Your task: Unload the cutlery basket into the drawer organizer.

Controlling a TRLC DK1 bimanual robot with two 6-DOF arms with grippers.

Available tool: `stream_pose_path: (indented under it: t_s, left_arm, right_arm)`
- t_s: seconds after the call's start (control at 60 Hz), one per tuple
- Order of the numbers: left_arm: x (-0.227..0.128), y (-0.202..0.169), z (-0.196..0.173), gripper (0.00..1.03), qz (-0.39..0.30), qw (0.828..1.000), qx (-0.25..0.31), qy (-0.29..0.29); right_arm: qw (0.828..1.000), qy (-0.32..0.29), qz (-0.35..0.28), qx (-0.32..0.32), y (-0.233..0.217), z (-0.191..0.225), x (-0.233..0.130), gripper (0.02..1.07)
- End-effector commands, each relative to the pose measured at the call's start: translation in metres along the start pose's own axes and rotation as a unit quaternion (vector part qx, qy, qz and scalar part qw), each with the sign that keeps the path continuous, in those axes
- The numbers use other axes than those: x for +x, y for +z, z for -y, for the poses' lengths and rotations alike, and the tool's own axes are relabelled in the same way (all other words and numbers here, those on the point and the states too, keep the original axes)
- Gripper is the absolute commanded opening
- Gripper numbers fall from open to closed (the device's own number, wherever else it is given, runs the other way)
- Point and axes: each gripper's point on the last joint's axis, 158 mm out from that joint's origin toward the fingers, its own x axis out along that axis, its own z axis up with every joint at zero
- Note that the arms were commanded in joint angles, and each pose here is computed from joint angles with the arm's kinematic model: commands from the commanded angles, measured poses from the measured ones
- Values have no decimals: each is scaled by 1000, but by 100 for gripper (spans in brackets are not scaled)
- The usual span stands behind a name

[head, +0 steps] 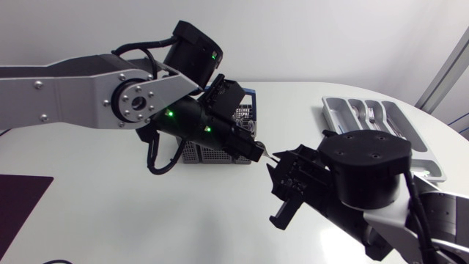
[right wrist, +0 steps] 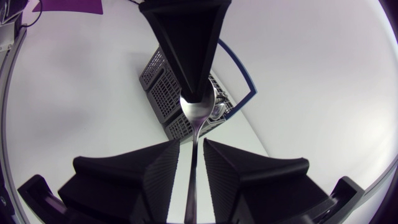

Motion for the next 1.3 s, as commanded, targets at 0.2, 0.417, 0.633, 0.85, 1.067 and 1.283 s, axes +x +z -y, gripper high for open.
stream_pose_path:
  t_s: [0.2, 0.417, 0.633, 0.85, 1.067, 1.283]
  left_arm:
    - [1, 3, 1, 4, -2, 1000, -12, -7]
    - [0, 3, 2, 4, -2, 1000, -12, -8]
    - [0, 3, 1, 6, -1, 1000, -13, -8]
    - [-9, 14, 5, 32, 12, 999, -23, -29]
    - [-38, 48, 1, 58, 61, 997, -34, -40]
    - [-71, 79, -21, 66, 109, 993, -47, -21]
  right_arm:
    - [1000, -10, -6, -3, -4, 5, 4, 25]
    - [1000, -9, -7, -8, -5, 5, 5, 11]
    - [1000, -1, -7, -10, -7, 0, 5, 8]
    - [1000, 14, -8, -12, -9, -6, 4, 8]
    - [999, 35, -13, -16, -13, -15, 2, 8]
    - [998, 61, -16, 2, -23, -11, -4, 8]
